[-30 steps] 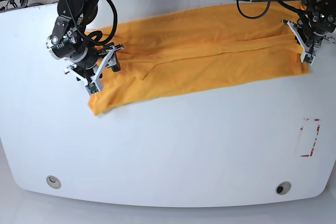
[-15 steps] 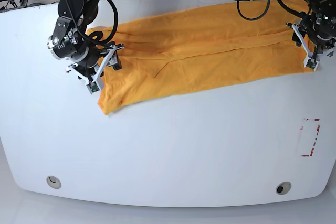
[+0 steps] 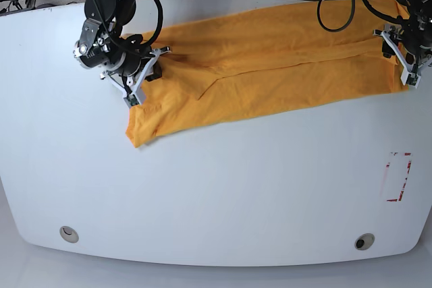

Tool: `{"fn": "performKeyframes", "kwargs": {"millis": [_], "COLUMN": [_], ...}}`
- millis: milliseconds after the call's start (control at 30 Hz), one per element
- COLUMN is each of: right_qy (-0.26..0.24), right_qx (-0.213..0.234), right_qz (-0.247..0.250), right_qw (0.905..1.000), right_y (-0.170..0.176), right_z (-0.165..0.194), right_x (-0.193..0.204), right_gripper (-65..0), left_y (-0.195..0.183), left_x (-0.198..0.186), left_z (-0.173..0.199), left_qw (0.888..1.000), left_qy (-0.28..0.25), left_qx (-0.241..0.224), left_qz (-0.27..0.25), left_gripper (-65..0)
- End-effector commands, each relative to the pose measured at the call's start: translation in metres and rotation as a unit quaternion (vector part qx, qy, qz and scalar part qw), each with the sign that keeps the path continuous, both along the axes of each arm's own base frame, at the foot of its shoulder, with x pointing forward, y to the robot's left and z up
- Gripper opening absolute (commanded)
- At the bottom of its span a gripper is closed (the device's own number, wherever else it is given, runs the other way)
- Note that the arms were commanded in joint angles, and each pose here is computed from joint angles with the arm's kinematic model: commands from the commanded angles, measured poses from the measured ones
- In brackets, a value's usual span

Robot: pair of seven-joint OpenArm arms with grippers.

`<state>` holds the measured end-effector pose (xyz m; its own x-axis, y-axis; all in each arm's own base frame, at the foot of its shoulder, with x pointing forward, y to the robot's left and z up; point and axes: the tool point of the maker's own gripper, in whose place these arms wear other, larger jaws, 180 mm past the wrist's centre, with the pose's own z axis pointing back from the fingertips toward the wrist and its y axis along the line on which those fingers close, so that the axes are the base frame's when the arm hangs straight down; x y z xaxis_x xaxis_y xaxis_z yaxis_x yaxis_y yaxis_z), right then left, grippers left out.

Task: Fold the T-shirt properly
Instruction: 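Pull the folded strip with both grippers away from each other, then drag the right gripper along the strip end to straighten it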

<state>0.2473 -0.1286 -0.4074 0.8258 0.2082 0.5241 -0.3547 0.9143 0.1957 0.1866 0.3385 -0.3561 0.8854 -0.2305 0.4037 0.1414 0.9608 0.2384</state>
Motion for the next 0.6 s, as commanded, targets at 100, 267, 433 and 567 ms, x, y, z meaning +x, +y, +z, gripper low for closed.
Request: {"fn": "performKeyframes", "kwargs": {"millis": [100,267,433,567], "right_qy": [-0.022,-0.021,-0.038,-0.063], "right_qx": [-0.028,-0.024,-0.020,-0.009], "right_qz": [0.003,0.031,0.040,0.036], "right_qw": [0.9994,0.9990,0.9983,0.9973], "right_y": [-0.008,0.008,0.018,0.026], "right_z": [0.019,0.018,0.028,0.040], "right_x": [-0.021,-0.023,-0.019,0.003], "right_gripper": [-59.5,-59.5,-59.5,-59.5], "left_y": [0.008,0.007,0.005,0.006], "left_x": [0.000,0.002,0.004,0.003], "left_z": [0.005,0.003,0.004,0.004], "left_qw": [1.000,1.000,1.000,1.000], "left_qy": [-0.002,-0.002,-0.005,-0.004], "left_qx": [0.010,0.008,0.007,0.007], "left_qz": [0.000,0.000,-0.003,-0.002], "left_gripper": [-31.1,-31.1,-31.1,-31.1]}}
